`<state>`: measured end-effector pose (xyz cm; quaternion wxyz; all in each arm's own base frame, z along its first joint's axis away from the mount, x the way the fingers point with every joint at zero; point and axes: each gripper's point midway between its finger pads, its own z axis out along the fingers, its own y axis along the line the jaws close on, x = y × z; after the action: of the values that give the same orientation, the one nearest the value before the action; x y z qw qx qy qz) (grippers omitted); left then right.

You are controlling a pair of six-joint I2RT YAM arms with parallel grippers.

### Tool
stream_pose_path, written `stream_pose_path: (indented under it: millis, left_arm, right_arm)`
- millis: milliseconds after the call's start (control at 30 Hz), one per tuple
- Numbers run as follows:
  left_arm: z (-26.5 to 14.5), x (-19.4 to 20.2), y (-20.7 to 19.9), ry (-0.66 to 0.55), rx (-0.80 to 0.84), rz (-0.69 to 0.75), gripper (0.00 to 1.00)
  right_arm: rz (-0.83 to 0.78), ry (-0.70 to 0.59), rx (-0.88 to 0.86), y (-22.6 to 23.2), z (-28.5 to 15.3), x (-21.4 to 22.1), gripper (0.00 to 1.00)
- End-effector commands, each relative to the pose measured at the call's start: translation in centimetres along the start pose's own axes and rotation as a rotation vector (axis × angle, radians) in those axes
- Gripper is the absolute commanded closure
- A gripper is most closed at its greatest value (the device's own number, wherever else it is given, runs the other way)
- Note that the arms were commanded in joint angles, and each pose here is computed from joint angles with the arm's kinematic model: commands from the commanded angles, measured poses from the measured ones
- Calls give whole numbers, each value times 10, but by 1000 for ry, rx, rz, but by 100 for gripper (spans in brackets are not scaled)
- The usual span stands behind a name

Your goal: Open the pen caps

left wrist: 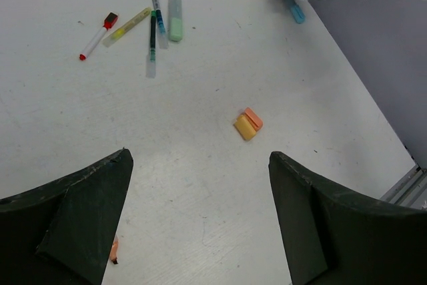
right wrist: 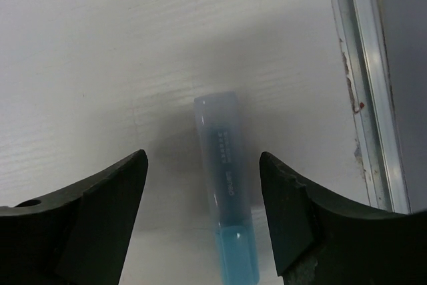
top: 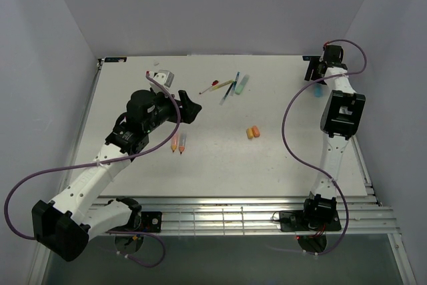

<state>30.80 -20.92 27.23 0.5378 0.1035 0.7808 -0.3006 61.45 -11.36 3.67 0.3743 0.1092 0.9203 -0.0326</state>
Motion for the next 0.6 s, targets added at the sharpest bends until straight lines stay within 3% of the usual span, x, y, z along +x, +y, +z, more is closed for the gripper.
stream_pose_path:
  millis: [0, 200, 433, 567]
  left_arm:
    - [0, -1, -7, -2, 36, -17, 7]
    - [4, 2, -3, 19, 15, -47, 11]
    - [5, 4, 1, 36, -4, -75, 16]
    - [9, 10, 6, 62, -37, -117, 17]
  right_arm:
    - [-13, -56, -33, 6, 6, -22, 28]
    - [-14, -23, -3, -2, 8, -13, 41]
    - [-16, 60, 23, -6, 3, 12, 71]
    - [-11, 63, -29, 9, 1, 14, 79]
